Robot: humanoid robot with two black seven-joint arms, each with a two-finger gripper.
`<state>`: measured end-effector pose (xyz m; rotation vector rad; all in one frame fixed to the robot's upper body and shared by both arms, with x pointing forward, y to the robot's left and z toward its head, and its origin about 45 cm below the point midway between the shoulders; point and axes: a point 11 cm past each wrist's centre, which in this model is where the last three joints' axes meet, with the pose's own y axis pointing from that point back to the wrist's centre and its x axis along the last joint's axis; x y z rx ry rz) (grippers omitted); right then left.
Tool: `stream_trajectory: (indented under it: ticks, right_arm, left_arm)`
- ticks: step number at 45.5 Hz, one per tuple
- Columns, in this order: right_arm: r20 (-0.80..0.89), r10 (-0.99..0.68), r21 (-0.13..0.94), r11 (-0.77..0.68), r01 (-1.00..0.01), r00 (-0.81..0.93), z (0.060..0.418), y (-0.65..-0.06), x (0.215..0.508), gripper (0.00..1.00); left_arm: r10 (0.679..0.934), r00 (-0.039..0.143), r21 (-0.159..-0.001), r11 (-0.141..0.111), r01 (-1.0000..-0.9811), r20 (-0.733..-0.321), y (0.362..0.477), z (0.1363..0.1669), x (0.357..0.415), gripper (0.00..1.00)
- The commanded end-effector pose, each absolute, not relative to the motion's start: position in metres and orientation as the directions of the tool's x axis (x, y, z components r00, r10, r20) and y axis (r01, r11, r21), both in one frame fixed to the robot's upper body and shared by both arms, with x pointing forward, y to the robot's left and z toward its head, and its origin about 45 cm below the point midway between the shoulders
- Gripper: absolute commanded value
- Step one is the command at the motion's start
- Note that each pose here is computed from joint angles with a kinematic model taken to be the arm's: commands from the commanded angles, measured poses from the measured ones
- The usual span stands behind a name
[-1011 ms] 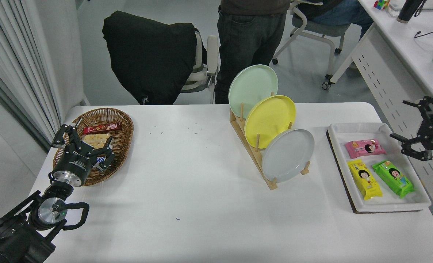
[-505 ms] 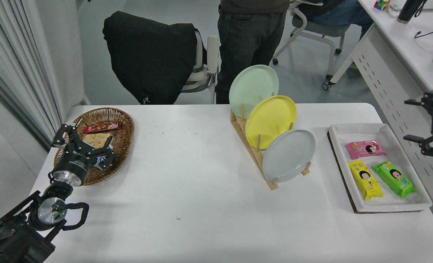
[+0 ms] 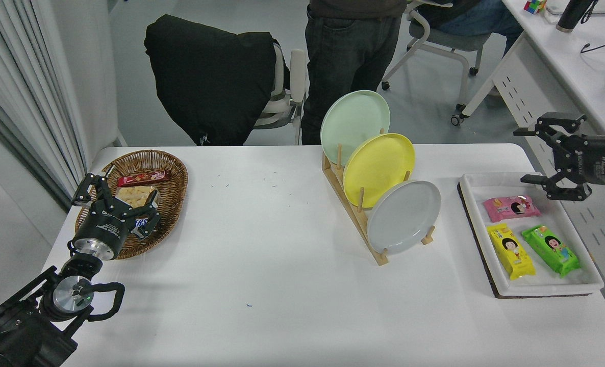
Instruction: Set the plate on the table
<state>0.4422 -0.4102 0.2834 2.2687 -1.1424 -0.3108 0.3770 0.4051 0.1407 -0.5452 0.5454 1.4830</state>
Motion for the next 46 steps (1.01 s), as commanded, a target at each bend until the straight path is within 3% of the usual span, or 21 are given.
stream_trajectory:
  ticks: [1,12,27,46]
  right_arm:
    - [0.019,-0.708,0.621,-0.545,-0.564,0.706,0.271,-0.367,0.439,0.99]
    - [-0.055,-0.64,0.619,-0.624,-0.477,0.766,0.261,-0.334,0.425,0.99]
    - [-0.175,-0.655,0.54,-0.688,-0.485,0.735,0.26,-0.315,0.426,0.99]
    - [-0.095,-0.836,0.7,-0.442,-0.561,0.54,0.23,-0.313,0.441,0.99]
  left_arm:
    - [0.766,0.017,-0.006,0.017,-0.9998,-0.643,0.405,0.1408,0.377,0.98]
    - [0.765,0.018,-0.007,0.018,-0.9998,-0.643,0.405,0.1409,0.377,0.98]
    - [0.766,0.017,-0.006,0.017,-0.9998,-0.643,0.405,0.1406,0.3769,0.98]
    - [0.766,0.017,-0.006,0.017,-0.9998,-0.643,0.405,0.1408,0.377,0.98]
